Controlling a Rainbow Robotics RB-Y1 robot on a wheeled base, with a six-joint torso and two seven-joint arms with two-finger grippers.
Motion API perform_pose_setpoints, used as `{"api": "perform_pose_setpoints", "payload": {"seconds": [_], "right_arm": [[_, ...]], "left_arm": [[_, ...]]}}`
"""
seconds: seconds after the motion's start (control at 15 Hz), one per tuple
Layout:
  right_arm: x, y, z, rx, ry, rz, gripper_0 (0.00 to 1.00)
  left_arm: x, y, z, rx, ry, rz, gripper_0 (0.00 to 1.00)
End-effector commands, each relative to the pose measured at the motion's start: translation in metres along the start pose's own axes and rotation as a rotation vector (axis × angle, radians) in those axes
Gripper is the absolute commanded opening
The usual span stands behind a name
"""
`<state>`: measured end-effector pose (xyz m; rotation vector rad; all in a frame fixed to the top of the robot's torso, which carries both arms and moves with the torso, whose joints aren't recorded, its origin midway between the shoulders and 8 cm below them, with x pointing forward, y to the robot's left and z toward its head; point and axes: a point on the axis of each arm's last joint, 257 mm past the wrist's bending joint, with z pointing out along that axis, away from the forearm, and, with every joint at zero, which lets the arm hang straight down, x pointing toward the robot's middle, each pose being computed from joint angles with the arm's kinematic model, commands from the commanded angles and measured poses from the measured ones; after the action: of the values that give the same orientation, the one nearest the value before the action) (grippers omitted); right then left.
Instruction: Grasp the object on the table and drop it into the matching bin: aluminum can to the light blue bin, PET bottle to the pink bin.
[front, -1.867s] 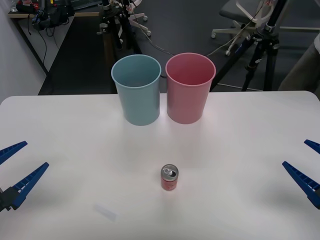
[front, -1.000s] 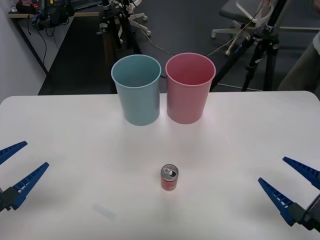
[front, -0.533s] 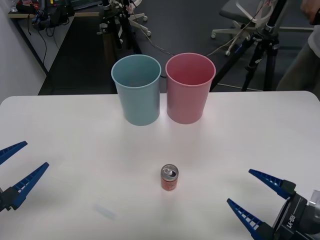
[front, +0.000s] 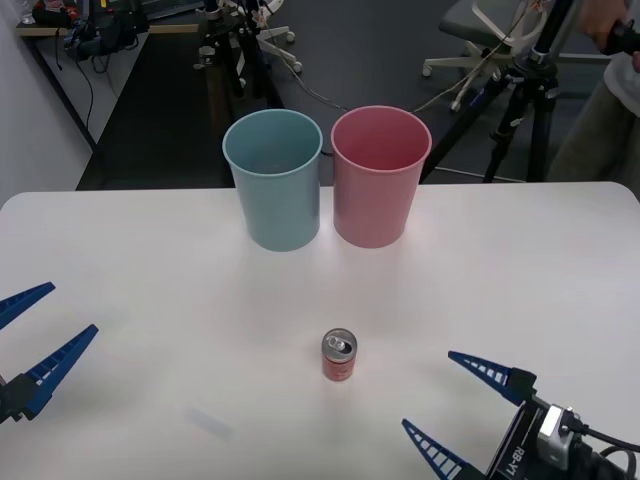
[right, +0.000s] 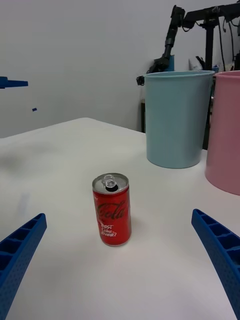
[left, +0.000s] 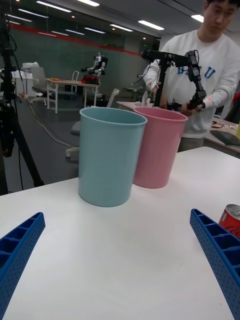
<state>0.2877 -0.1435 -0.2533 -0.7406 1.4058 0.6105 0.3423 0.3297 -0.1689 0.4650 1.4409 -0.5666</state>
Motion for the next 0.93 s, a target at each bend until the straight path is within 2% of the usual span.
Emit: {"api": "perform_pose_setpoints", "payload": {"seconds": [0.07, 0.33, 0.6, 0.93], "right_arm": [[0.015, 0.006, 0.017, -0.032, -0.009, -0.019, 1.0], [0.041, 0.009, 0.034, -0.036, -0.001, -0.058, 1.0], [0.061, 0.01, 0.046, -0.042, 0.019, -0.051, 1.0], [0.082, 0.002, 0.064, -0.034, 0.042, -0.044, 1.0]], "left_arm": [[0.0, 0.0, 0.0, 0.0, 0.0, 0.0, 1.0], [0.0, 0.0, 0.0, 0.0, 0.0, 0.0, 1.0], [0.0, 0.0, 0.0, 0.0, 0.0, 0.0, 1.0], [0.0, 0.0, 0.0, 0.0, 0.0, 0.0, 1.0]]}}
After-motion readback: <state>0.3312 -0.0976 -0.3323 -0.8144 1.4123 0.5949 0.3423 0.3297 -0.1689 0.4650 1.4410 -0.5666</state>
